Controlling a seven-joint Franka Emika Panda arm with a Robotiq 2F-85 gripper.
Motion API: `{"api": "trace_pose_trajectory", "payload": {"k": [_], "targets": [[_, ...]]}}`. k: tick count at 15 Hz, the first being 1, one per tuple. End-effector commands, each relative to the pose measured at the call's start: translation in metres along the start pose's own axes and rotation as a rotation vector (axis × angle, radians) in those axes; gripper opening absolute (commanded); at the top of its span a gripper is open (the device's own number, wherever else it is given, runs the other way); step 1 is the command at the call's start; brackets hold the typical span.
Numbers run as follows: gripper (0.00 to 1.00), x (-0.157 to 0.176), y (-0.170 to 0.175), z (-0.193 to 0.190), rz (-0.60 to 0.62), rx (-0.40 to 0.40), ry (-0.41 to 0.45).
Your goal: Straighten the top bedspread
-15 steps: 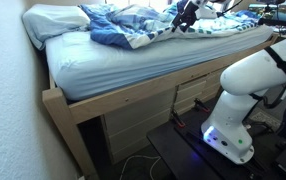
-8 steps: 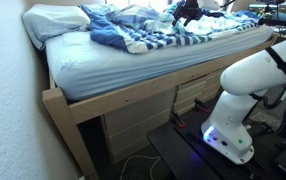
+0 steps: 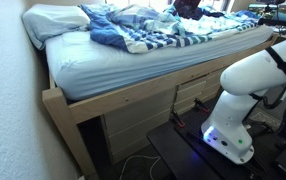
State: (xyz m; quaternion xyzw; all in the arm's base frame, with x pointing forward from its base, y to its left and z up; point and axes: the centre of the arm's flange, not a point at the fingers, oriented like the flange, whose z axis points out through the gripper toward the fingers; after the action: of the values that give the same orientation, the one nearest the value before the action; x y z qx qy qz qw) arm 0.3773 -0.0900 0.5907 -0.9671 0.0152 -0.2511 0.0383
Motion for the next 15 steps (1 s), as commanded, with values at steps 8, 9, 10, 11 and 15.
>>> {"api": "trace_pose_trajectory", "payload": {"k": [8, 9, 10, 11, 15], "targets": [[1.00, 0.077, 0.048, 0.037, 0.045, -0.088, 0.193], [1.00, 0.083, 0.054, 0.039, 0.052, -0.098, 0.204], [1.00, 0.090, 0.061, 0.042, 0.061, -0.105, 0.212], [1.00, 0.096, 0.069, 0.044, 0.077, -0.100, 0.213], [1.00, 0.117, 0.104, 0.051, 0.151, -0.106, 0.233]]}}
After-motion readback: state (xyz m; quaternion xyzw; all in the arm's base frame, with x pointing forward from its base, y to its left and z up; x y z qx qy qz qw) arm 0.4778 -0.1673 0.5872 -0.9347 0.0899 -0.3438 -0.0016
